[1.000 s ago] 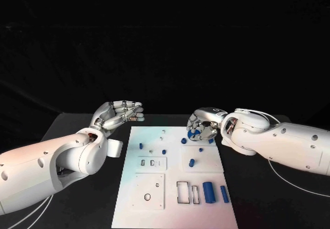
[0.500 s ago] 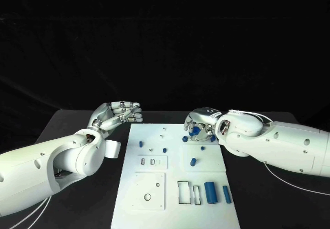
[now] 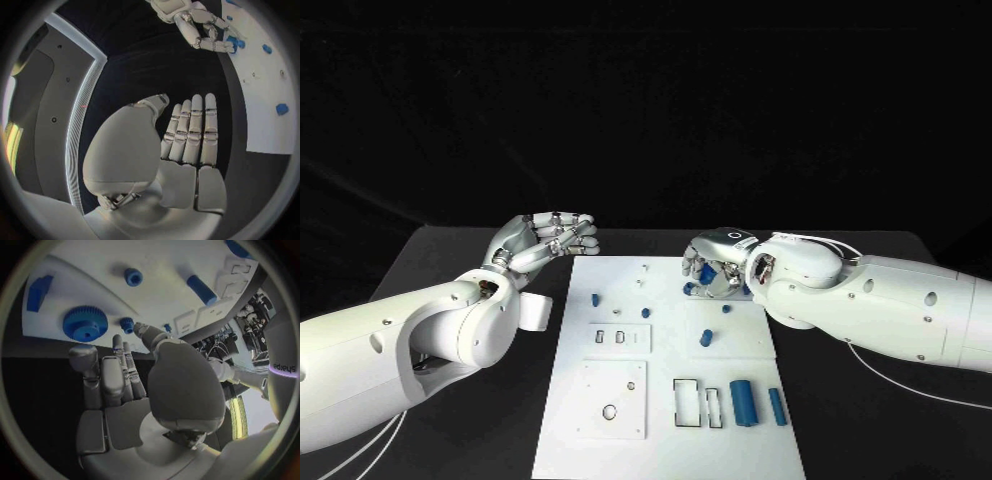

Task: Assemble the parts on the task board

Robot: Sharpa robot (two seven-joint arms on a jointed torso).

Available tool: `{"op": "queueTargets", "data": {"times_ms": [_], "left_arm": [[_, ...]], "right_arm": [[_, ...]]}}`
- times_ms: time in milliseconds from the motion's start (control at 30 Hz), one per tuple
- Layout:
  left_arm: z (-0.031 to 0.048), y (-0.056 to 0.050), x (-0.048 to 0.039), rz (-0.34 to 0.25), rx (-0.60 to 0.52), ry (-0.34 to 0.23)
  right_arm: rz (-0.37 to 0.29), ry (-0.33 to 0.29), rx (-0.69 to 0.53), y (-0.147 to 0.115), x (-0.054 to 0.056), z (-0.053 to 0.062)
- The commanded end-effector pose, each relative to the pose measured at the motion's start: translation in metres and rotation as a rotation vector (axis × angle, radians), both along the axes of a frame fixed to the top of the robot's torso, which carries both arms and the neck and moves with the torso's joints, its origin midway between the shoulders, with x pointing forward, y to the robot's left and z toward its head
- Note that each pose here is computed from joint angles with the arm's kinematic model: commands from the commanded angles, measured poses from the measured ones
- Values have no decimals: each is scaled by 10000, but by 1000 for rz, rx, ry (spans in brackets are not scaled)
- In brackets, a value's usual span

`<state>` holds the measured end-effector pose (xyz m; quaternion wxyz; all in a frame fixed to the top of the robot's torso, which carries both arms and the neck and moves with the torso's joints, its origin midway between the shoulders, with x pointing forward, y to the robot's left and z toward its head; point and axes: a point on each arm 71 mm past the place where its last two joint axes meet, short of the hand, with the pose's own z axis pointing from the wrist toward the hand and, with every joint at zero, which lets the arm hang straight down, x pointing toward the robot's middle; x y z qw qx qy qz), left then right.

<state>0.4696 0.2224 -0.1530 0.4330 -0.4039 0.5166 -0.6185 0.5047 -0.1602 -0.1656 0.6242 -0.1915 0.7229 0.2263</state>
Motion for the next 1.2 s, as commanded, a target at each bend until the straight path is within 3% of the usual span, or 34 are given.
{"op": "queueTargets", "data": {"times_ms": [33,933,1200], "left_arm": [[15,-21,-1,-25,-14,2],[18,-13,13,-18,-11,1],[13,-6,19,-17,-9,6]], "right_arm": [[-2,12,-35,-2,7,-35],[6,-4,-20,23,10,-73],[-31,-81,71,-1,22,10]]}}
